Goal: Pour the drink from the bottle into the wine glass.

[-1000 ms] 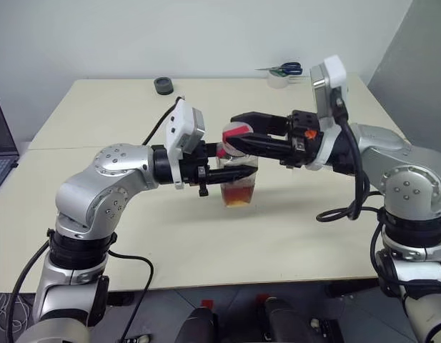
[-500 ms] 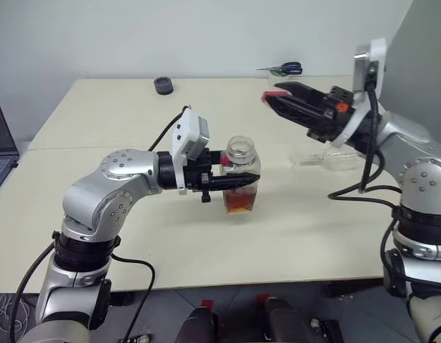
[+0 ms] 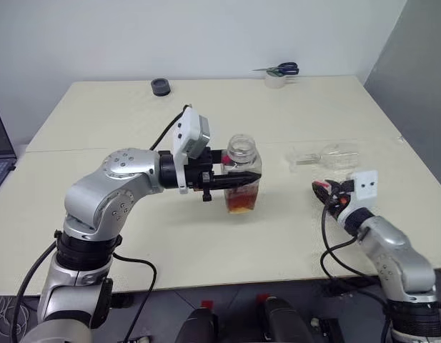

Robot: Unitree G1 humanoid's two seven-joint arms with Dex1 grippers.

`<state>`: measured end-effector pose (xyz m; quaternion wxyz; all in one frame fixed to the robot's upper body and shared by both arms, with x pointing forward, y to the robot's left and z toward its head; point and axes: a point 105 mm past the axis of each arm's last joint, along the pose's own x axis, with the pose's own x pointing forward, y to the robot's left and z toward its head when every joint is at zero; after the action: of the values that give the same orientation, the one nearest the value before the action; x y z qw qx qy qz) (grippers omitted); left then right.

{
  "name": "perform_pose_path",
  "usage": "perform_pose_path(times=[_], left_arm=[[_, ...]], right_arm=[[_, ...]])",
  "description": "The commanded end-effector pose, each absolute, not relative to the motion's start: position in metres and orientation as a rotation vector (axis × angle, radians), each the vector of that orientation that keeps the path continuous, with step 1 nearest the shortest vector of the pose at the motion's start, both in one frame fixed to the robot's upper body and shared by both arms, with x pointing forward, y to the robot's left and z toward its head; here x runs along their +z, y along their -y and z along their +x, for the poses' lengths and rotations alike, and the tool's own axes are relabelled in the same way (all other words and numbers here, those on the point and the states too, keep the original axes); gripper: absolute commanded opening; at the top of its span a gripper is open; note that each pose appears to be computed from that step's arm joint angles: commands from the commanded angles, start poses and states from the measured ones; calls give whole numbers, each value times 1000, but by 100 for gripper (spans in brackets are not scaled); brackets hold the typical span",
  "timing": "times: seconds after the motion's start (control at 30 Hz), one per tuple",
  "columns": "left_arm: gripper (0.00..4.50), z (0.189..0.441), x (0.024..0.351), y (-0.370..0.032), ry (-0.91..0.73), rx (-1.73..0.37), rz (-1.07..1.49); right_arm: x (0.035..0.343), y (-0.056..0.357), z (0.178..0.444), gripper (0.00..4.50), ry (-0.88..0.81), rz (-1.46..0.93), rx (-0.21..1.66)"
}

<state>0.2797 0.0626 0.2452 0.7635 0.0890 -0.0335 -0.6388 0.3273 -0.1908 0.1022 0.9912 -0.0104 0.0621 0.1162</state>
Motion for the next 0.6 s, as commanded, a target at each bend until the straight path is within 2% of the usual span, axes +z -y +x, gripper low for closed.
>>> perform_pose_path(times=[0.03,0.17,0.3,0.6], left_arm=[[186,275,258,-59,130,-1403,221],[186,275,259,-62,131,-1401,223],[186,274,258,-62,132,-1398,228],[186,275,259,-59,143,-1398,222]], right_arm=[[104,188,329,177,-76,-44,203],[101,186,329,301,-76,-81,201],[100,186,327,446,-84,-97,215],[108,191,325,446,-81,-124,230]])
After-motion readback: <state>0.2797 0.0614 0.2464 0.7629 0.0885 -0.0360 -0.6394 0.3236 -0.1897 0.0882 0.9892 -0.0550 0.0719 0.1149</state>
